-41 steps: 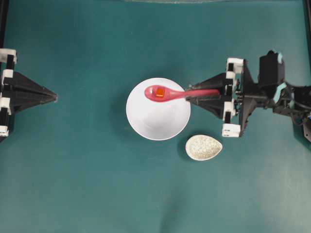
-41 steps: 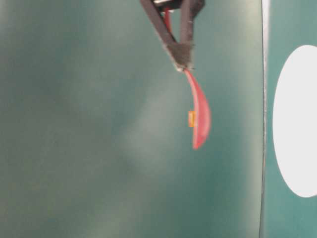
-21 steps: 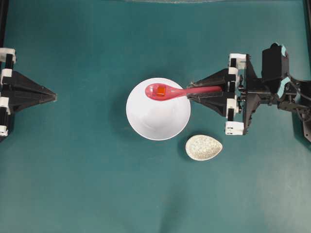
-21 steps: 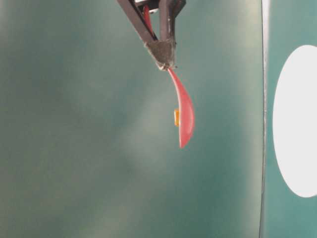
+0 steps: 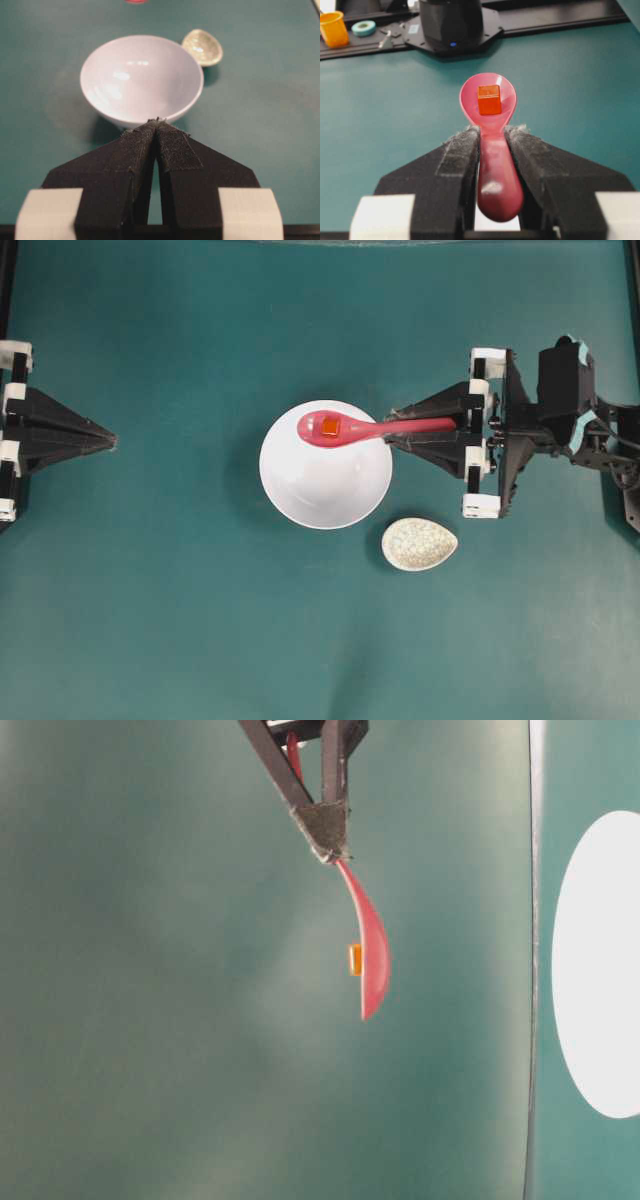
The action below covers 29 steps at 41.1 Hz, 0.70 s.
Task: Grip the spoon and scoop the red block from the bowl with right arm.
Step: 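Hold the spoon with the cube raised above the bowl rim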
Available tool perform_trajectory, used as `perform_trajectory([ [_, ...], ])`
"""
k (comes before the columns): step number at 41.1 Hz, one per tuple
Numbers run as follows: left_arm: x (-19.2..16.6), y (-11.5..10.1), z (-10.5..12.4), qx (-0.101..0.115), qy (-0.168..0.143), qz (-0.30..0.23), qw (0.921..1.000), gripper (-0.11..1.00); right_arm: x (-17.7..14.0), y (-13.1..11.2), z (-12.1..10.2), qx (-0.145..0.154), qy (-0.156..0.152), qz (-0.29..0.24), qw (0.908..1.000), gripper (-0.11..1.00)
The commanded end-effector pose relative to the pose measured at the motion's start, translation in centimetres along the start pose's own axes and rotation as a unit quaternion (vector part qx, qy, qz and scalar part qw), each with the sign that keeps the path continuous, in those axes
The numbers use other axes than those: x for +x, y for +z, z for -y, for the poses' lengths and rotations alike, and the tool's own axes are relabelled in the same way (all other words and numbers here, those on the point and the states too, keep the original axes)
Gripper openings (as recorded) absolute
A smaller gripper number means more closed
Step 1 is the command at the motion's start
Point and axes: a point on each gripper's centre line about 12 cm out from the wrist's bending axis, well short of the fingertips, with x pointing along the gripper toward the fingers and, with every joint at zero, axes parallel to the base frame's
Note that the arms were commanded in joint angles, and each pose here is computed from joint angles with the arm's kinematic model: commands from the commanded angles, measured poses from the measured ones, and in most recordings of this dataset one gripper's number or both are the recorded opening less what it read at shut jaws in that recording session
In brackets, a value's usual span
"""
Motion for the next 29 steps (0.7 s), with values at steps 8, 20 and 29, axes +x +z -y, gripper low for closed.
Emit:
perform_trajectory([
  [8,-0.07,1.34,0.04,-0.001,-0.001,0.021,0.9998,-0.01,0.28,1.61,0.71,-0.001,-0.012,0.024,0.9996,0.25],
  [20,-0.07,1.37,0.05,0.000,-0.001,0.024,0.9997,-0.01,0.29,1.54,0.75,-0.001,-0.012,0.021,0.9997,0.25],
  [29,-0.07,1.37,0.05,0.000,-0.001,0.024,0.9997,-0.01,0.30,1.47,0.79,-0.001,-0.013,0.018,0.9998,0.25],
])
